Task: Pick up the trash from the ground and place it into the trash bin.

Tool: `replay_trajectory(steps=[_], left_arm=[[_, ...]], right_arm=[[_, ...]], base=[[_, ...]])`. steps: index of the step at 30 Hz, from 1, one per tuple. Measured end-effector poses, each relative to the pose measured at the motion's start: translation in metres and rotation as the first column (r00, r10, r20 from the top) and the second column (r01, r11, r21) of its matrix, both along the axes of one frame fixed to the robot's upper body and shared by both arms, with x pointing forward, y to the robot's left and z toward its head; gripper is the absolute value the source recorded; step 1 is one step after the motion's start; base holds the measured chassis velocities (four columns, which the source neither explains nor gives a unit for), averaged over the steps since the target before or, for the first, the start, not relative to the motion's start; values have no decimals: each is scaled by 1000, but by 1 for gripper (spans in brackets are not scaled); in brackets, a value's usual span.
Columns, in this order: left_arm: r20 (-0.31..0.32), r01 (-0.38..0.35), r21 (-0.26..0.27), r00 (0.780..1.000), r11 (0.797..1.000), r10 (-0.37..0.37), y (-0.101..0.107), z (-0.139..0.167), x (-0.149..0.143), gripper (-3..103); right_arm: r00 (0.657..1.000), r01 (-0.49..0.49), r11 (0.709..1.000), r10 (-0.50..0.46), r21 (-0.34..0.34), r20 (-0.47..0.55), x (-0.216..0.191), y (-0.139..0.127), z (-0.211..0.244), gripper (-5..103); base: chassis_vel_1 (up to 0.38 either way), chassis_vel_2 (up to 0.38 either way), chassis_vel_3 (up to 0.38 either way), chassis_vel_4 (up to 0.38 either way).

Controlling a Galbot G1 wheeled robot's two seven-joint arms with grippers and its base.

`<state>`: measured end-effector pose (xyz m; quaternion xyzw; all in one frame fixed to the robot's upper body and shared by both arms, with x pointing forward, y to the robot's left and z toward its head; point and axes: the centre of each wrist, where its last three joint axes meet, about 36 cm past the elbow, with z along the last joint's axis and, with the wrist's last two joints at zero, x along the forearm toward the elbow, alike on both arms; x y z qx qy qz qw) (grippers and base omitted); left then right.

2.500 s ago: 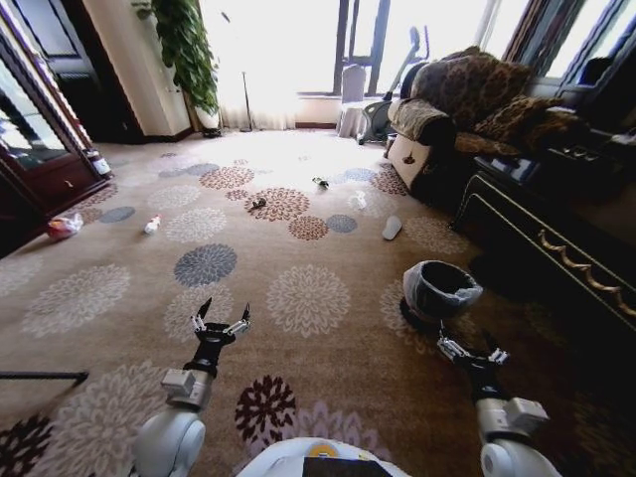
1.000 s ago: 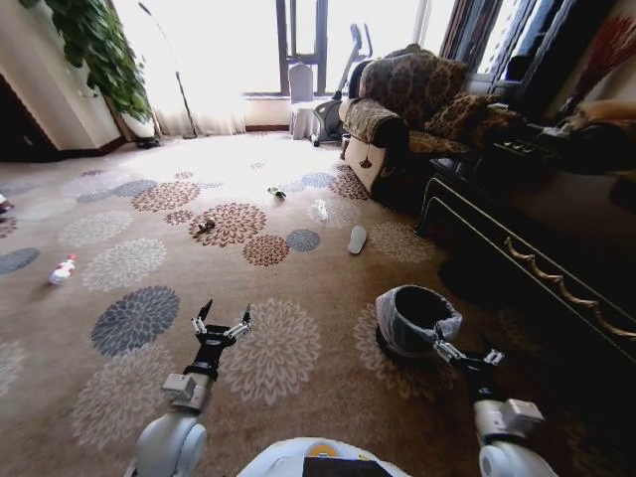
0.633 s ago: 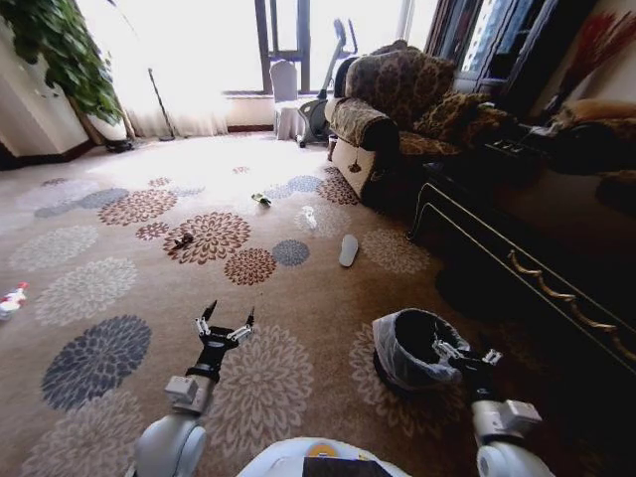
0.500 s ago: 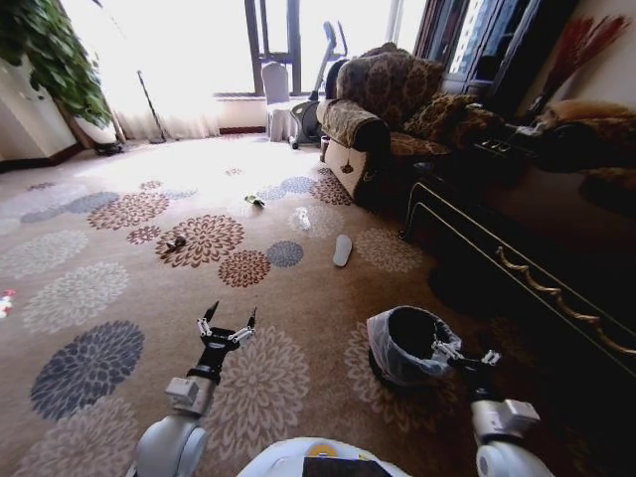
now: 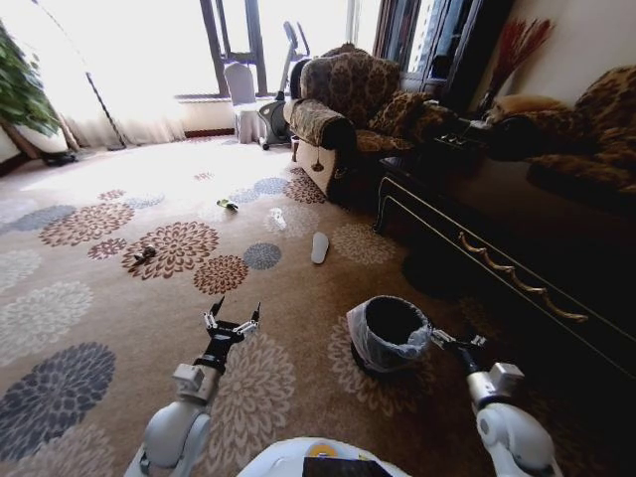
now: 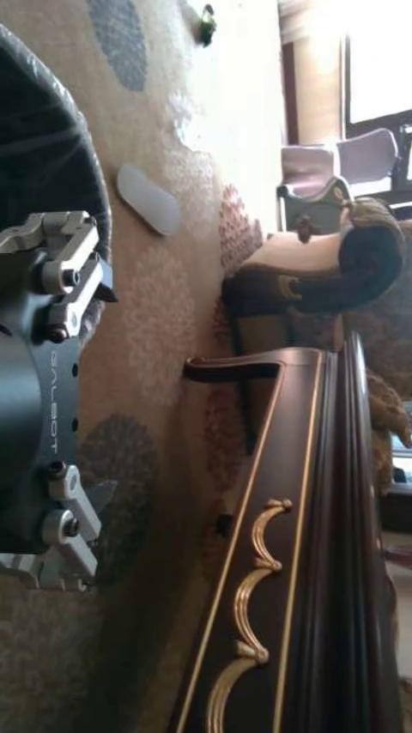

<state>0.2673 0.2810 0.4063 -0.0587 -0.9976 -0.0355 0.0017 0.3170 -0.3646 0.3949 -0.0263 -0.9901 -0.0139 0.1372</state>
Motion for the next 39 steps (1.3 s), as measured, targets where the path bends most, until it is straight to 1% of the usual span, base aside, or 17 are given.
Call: replay_trajectory(steps=[3, 4, 7, 11, 14, 15, 18, 19, 21, 22, 25, 26, 29, 32, 34, 37, 39], left_arm=[[-1, -25, -2, 1000, 1000, 25, 3, -4, 1, 100], [-1, -25, -2, 1000, 1000, 25, 3, -4, 1, 100], [-5, -57, -25, 998, 998, 57, -1, -3, 6, 100], [-7, -65, -30, 998, 997, 65, -3, -3, 7, 100], [-4, -65, -20, 998, 998, 65, -3, 0, 4, 100], [-4, -65, -20, 998, 998, 65, -3, 0, 4, 100], [1, -66, -18, 998, 998, 66, -3, 4, 1, 100], [1, -66, -18, 998, 998, 66, -3, 4, 1, 100], [4, -65, -13, 998, 998, 66, -4, 5, 0, 100], [5, -65, -12, 998, 998, 65, -5, 5, 0, 100], [6, -65, -12, 998, 998, 65, -5, 6, 0, 100], [7, -65, -13, 998, 998, 65, -6, 6, -1, 100], [4, -66, -12, 998, 998, 66, -5, 5, 0, 100], [-1, -69, -12, 998, 998, 69, -4, 3, 0, 100], [-3, -70, -13, 998, 997, 70, -4, 2, 0, 100], [-6, -73, -15, 997, 997, 73, -4, -1, 2, 100], [-7, -73, -16, 997, 997, 73, -4, -1, 2, 100]], right_arm=[[997, -56, 998, 55, -7, -61, 22, -4, -10, 100], [997, -56, 998, 55, -7, -61, 22, -4, -10, 100], [988, -90, 996, 89, -2, -126, 41, -10, -26, 100], [984, -89, 996, 90, 11, -154, 51, -14, -30, 100], [978, -73, 996, 81, 49, -193, 73, -23, -27, 100], [978, -73, 996, 81, 49, -193, 73, -23, -27, 100], [973, -43, 996, 61, 82, -222, 97, -28, -20, 100], [973, -43, 996, 61, 82, -222, 97, -28, -20, 100], [965, -28, 993, 56, 111, -257, 111, -31, -10, 100], [961, -25, 993, 54, 112, -270, 115, -32, -7, 100], [957, -20, 995, 48, 100, -287, 118, -34, -4, 100], [948, -17, 996, 43, 86, -316, 120, -38, 1, 100], [926, -34, 996, 64, 88, -372, 120, -49, 11, 100], [918, -50, 996, 77, 77, -389, 119, -52, 15, 100], [914, -60, 995, 86, 76, -397, 118, -51, 17, 100], [902, -82, 991, 119, 106, -416, 114, -43, 24, 100], [902, -90, 989, 130, 115, -412, 112, -39, 27, 100]], base=[[0, 0, 0, 0], [0, 0, 0, 0], [0, 0, 0, 0], [0, 0, 0, 0], [0, 0, 0, 0], [0, 0, 0, 0], [0, 0, 0, 0], [0, 0, 0, 0], [0, 0, 0, 0], [0, 0, 0, 0], [0, 0, 0, 0], [0, 0, 0, 0], [0, 0, 0, 0], [0, 0, 0, 0], [0, 0, 0, 0], [0, 0, 0, 0], [0, 0, 0, 0]])
